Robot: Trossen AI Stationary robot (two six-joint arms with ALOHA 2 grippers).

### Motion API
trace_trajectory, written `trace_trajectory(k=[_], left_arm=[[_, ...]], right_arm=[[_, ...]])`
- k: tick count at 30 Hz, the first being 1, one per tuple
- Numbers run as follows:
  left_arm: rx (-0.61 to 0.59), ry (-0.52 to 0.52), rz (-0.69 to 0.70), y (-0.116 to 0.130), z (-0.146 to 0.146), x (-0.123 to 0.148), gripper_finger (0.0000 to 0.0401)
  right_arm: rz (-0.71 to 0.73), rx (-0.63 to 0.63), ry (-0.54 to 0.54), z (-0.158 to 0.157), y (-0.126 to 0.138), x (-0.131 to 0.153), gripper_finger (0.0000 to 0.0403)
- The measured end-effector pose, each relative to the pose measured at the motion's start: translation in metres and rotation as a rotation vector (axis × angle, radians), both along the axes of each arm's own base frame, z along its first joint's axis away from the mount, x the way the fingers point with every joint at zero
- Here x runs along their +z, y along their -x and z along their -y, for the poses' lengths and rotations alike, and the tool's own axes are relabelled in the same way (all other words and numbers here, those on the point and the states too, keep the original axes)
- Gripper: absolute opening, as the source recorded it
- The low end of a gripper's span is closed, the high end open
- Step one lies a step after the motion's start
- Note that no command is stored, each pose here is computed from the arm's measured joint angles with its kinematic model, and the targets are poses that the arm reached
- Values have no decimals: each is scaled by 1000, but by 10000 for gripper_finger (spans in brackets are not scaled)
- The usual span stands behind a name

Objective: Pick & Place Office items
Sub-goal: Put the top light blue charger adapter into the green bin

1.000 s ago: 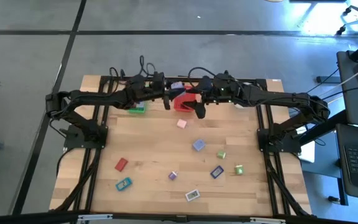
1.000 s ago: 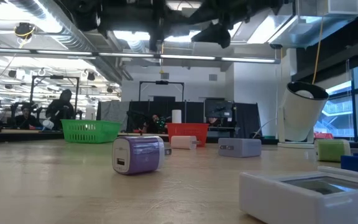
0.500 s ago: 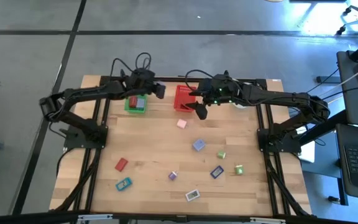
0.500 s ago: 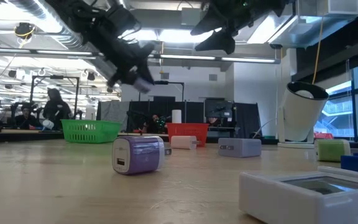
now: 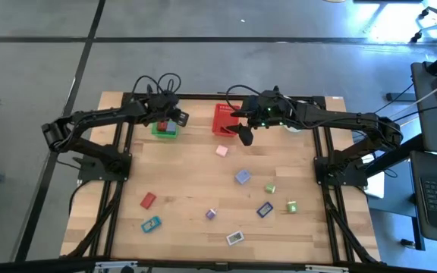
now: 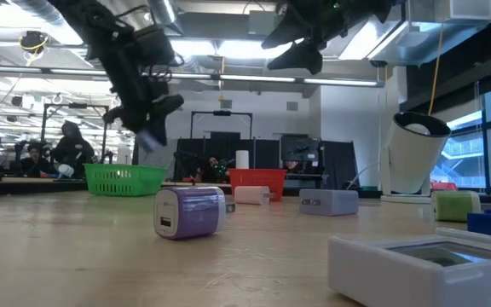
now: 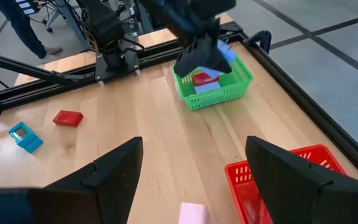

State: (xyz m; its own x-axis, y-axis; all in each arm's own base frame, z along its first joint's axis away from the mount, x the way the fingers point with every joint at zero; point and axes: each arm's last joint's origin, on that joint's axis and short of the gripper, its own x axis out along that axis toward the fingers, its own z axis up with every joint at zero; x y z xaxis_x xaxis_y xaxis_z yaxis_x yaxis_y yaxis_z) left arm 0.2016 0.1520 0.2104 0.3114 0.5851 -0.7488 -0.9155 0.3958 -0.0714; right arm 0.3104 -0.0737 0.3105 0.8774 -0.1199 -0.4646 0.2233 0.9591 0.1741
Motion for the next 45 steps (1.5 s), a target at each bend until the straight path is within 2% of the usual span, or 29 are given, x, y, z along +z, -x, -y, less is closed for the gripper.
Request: trace_trajectory(k=[6,15,19,29,34,39,45], left_arm=[[69,68,-14,8,5,-15,127],[59,150,-92,13,10,-22,127],[38,188,-86,12,11,-25,127],[35,184,-96,12,11,-26,127],[37,218,-130,20,15,-39,127],[71,247,-107,24,14,-45,128],[70,222,-71,21,12,-44,132]], right_arm=[[2,0,1,0,0,0,285],[10,0,2,0,0,1,285],[10,0,2,0,0,1,285],[9,0,2,0,0,1,285],[9,0,2,0,0,1,285],[9,2,5,0,-1,1,286],[8,3,8,0,-1,1,286]])
